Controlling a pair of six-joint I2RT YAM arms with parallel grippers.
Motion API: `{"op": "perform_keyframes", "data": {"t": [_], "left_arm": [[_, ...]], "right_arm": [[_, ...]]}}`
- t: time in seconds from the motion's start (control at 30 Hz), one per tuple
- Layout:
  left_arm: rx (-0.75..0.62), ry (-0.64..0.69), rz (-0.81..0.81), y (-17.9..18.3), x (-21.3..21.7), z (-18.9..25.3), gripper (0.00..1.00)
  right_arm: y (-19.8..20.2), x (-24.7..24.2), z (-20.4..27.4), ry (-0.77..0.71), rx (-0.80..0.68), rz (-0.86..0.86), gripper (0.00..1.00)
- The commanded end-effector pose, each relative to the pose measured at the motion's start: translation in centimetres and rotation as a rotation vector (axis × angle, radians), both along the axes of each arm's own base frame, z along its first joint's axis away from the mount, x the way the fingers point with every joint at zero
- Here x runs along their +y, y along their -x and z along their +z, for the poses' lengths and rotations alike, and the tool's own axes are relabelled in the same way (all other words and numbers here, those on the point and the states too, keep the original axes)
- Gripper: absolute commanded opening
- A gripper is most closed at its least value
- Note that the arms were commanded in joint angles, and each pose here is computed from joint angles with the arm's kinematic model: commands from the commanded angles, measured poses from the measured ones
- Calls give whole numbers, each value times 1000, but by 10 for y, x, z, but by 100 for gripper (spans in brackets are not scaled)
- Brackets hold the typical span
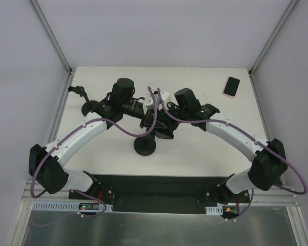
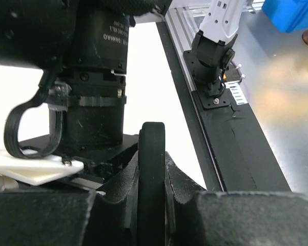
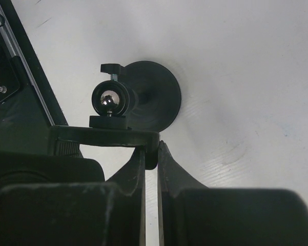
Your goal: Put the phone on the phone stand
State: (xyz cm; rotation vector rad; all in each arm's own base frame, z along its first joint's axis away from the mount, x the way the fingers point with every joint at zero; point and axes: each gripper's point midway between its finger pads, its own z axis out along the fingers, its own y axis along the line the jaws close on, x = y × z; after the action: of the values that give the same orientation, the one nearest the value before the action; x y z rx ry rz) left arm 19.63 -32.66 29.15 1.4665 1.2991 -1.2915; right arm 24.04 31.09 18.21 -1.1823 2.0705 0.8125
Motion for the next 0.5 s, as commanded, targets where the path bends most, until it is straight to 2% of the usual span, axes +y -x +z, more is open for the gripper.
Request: {"op": "perform_keyframes", "data": {"t": [0.0, 0.3, 0.47], "left_arm": [[100, -115, 86, -6, 12, -40, 0], [85, -138, 125, -9, 16, -49, 0], [155, -168, 140, -2, 20, -63, 0]], "right_arm": [[15, 14, 39, -105, -47, 130, 1], [11, 7, 37, -109, -47, 108, 1], [6, 7, 40, -120, -55, 90, 1]]}}
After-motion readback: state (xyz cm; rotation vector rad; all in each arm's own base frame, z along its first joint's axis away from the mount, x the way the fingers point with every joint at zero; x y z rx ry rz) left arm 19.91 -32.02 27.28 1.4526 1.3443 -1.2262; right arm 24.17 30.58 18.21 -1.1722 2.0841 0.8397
